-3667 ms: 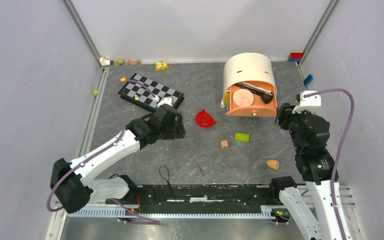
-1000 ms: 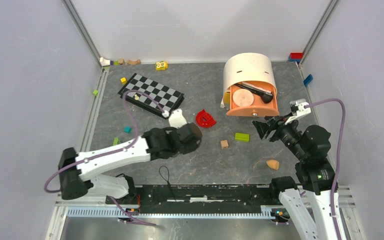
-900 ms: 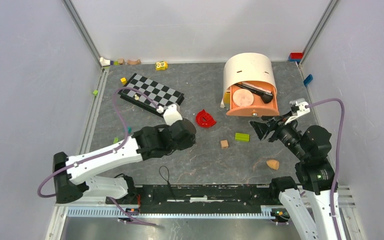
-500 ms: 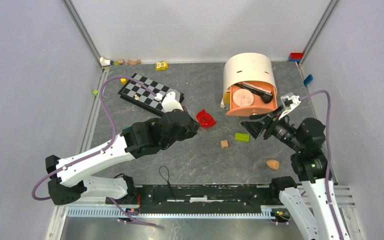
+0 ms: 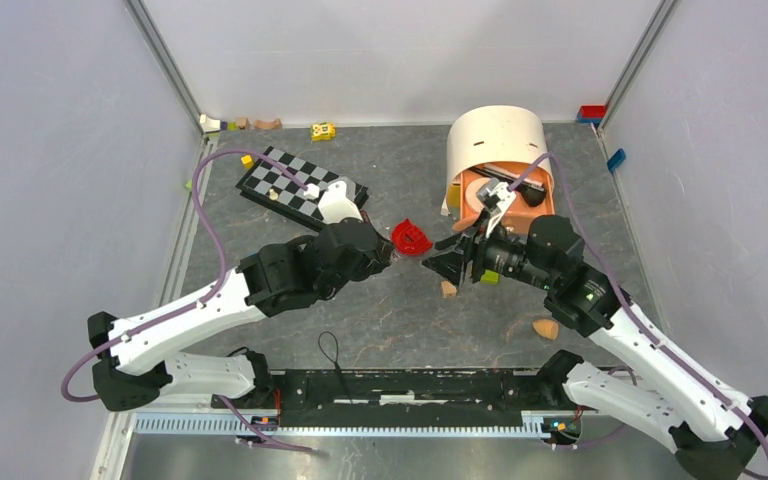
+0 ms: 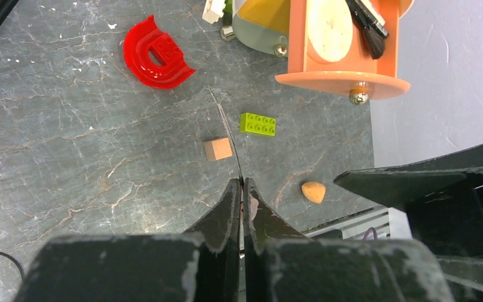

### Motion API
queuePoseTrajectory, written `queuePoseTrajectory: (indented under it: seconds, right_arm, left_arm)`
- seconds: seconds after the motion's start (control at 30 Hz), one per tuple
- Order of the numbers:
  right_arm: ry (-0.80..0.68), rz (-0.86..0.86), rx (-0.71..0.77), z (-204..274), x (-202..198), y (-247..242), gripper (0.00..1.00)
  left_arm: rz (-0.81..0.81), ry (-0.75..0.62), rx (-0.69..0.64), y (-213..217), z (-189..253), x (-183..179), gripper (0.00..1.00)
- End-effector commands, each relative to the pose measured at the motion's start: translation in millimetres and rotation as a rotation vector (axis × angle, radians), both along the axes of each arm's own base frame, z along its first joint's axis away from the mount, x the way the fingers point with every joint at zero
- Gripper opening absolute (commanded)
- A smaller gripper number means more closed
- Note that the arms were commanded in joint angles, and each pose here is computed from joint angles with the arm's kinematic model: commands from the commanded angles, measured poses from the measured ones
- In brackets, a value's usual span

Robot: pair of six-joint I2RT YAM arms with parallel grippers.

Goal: Organize the makeup
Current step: Pick up the makeup tool from the corner of the board.

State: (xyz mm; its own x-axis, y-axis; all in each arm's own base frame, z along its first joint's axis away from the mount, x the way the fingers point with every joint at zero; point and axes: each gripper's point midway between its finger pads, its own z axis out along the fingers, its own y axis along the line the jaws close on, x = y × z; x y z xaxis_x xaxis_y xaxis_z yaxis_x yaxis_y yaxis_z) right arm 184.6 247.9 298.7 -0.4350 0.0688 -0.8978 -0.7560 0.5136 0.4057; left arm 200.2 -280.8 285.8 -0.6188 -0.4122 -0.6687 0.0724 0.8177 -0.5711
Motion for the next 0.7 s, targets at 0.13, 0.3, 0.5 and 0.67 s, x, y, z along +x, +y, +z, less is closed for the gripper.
queuePoseTrajectory:
  seconds: [0.13, 0.3, 0.5, 0.67]
  right_arm:
    - [-0.048, 0.005, 0.071, 12.3, -3.7, 46.2, 0.59]
    - [-0.039, -0.034, 0.062, 9.0, 4.0, 51.0, 0.60]
    - [-0.034, -0.078, 0.037, 3.0, 13.5, 50.1, 0.60]
    - [-0.030, -0.060, 0.051, 3.4, 13.9, 56.7, 0.53]
  left_arm:
    - [-0.002, -0.069, -0.040, 2.5, 33.9, 4.8, 0.03]
    - [-0.033, -0.066, -0.048, -3.8, 32.4, 2.7, 0.02]
    - [-0.084, -0.077, -0.066, -11.1, 33.1, -1.4, 0.02]
    - [-0.111, -0.090, -0.076, -13.9, 34.8, -3.7, 0.02]
